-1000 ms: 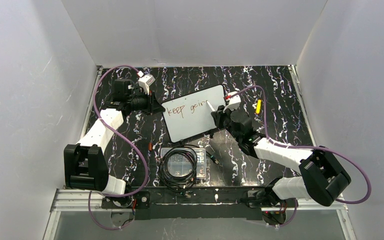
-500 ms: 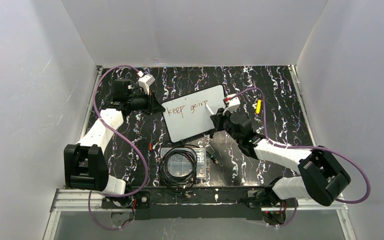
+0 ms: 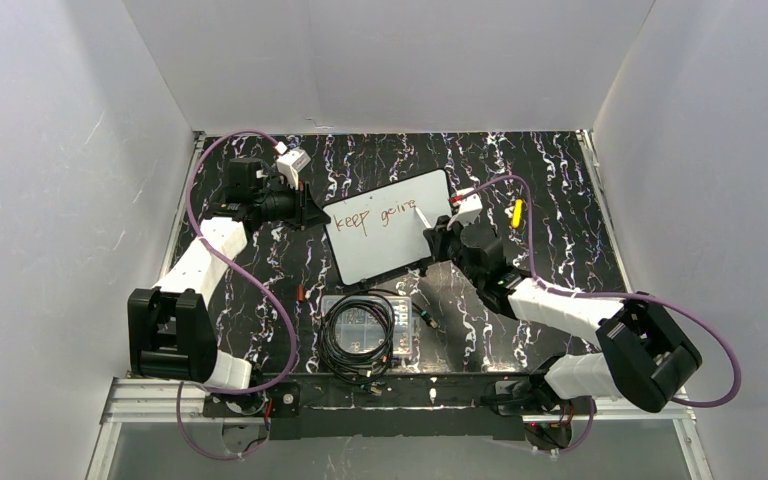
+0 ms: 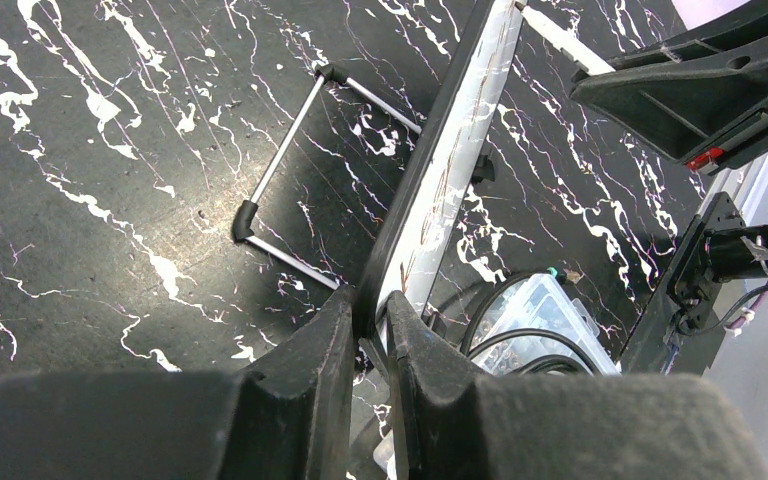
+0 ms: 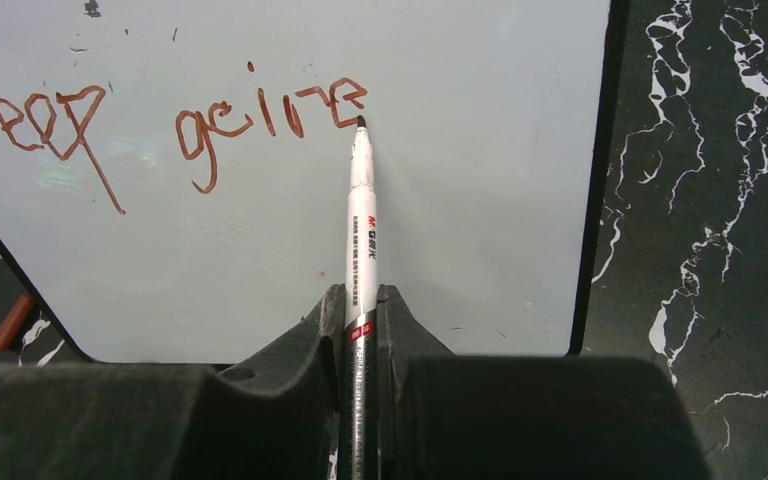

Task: Write a sentence on the whiteboard

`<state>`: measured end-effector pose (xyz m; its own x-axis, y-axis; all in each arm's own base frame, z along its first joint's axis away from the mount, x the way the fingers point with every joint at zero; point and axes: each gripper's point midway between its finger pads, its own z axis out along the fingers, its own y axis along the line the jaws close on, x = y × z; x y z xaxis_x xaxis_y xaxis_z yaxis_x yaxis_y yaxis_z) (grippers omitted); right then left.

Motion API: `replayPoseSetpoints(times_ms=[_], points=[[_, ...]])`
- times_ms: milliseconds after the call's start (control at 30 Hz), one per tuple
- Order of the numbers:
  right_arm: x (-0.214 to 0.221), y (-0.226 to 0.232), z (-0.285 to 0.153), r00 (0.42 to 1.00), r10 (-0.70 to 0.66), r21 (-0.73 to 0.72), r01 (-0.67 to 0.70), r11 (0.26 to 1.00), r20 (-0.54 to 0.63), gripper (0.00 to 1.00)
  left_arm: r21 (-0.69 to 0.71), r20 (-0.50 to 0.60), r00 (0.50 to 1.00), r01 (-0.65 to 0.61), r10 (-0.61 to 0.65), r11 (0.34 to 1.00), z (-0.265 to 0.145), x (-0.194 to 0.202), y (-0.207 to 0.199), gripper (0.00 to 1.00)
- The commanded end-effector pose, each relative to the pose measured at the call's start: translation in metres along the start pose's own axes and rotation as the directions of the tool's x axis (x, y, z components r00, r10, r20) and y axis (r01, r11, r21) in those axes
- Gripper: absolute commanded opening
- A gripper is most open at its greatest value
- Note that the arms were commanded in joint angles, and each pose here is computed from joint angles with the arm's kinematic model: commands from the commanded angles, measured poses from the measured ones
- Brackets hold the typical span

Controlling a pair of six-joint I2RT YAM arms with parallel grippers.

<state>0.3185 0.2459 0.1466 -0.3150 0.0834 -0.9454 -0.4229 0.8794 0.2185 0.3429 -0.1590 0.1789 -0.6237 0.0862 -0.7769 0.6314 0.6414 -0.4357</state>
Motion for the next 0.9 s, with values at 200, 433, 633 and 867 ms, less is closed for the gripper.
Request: replayPoseSetpoints(times_ms=[200,433,633,867], points=[[-0.045,0.006,0.007,0.994,-0.023,0.006,0.022,1.000,0.107,0.01,-0.021,0.053,0.996,-0.071,0.072,0.997,-0.012,-0.023,-0.004,0.00],[-0.036,0.002,0.006,0.996,-0.020,0.022,0.019,1.000,0.083,0.01,-0.021,0.052,0.996,-0.071,0.072,0.997,-0.011,-0.023,-0.004,0.00],[-0.011,-0.001,0.002,1.000,0.008,0.018,-0.009,1.000,0.021,0.01,-0.021,0.055,0.996,-0.071,0.072,0.997,-0.012,-0.024,-0.005,0.00],[0.011,-0.005,-0.004,0.999,0.036,0.021,-0.035,0.999,-0.035,0.01,-0.020,0.056,0.996,-0.071,0.072,0.997,-0.012,-0.024,-0.005,0.00]])
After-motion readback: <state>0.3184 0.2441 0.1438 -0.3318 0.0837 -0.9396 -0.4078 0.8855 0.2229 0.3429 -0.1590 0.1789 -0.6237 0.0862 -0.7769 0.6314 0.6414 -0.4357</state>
